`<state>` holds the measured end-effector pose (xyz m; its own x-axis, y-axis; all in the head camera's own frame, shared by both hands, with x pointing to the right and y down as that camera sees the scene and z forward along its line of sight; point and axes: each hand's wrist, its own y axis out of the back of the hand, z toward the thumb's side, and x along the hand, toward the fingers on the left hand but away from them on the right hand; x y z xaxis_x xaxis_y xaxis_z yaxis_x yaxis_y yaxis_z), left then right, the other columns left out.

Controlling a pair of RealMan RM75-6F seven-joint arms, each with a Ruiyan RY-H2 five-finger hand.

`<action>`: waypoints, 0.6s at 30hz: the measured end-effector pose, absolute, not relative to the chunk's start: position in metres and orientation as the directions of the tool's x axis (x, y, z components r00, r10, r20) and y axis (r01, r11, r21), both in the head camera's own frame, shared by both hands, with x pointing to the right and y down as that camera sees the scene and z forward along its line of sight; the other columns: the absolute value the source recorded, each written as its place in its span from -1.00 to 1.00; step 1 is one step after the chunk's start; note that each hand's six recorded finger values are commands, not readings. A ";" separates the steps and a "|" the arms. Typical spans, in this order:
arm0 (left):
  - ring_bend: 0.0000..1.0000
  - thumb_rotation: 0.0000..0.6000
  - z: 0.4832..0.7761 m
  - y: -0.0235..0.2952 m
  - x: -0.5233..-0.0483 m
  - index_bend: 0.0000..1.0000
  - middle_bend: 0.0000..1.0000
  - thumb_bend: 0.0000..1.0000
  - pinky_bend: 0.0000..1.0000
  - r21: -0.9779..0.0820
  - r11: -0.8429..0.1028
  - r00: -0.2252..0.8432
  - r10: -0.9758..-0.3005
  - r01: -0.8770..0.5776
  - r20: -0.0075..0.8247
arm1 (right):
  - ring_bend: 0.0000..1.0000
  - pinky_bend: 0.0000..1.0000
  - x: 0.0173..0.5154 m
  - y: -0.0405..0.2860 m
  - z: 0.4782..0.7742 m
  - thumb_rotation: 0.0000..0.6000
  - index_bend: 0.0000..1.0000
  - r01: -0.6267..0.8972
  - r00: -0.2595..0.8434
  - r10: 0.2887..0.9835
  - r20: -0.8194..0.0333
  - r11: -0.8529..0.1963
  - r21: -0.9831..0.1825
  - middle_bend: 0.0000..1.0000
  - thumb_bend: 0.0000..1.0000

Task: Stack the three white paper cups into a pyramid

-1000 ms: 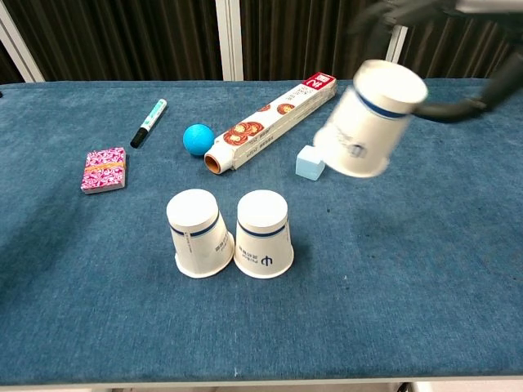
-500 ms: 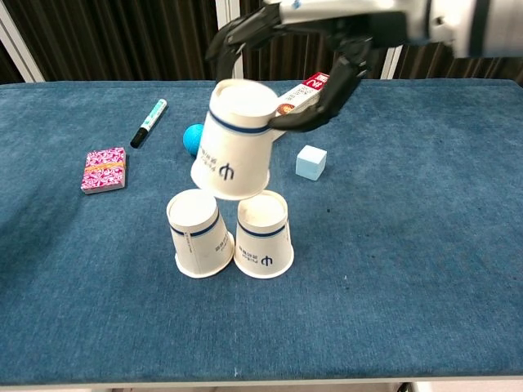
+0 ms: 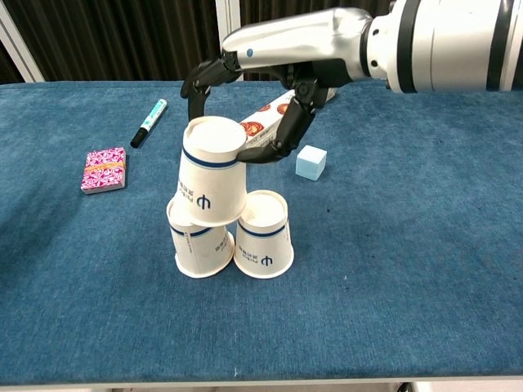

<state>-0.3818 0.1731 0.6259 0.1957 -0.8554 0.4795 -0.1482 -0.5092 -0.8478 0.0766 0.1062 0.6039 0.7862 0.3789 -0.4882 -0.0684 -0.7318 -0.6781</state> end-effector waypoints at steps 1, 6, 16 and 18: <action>-0.78 1.00 0.626 0.173 -0.382 -0.66 -0.61 -0.73 -1.00 -0.847 -0.510 0.195 -0.855 -0.149 0.480 | -1.00 -0.82 0.076 0.106 0.605 1.00 -0.24 -0.071 0.785 0.378 -0.490 -0.732 -0.678 -0.72 0.06; -0.78 1.00 0.628 0.173 -0.382 -0.66 -0.61 -0.73 -1.00 -0.845 -0.514 0.194 -0.853 -0.150 0.484 | -1.00 -0.85 0.075 0.108 0.608 1.00 -0.35 -0.079 0.781 0.374 -0.500 -0.735 -0.673 -0.72 0.06; -0.78 1.00 0.629 0.173 -0.382 -0.66 -0.63 -0.73 -1.00 -0.843 -0.515 0.193 -0.853 -0.155 0.485 | -1.00 -0.85 0.074 0.112 0.607 1.00 -0.61 -0.084 0.788 0.366 -0.496 -0.733 -0.675 -0.72 0.06; -0.78 1.00 0.629 0.173 -0.383 -0.66 -0.63 -0.73 -1.00 -0.844 -0.514 0.192 -0.854 -0.156 0.484 | -1.00 -0.85 0.075 0.111 0.604 1.00 -0.67 -0.075 0.789 0.373 -0.488 -0.730 -0.679 -0.72 0.06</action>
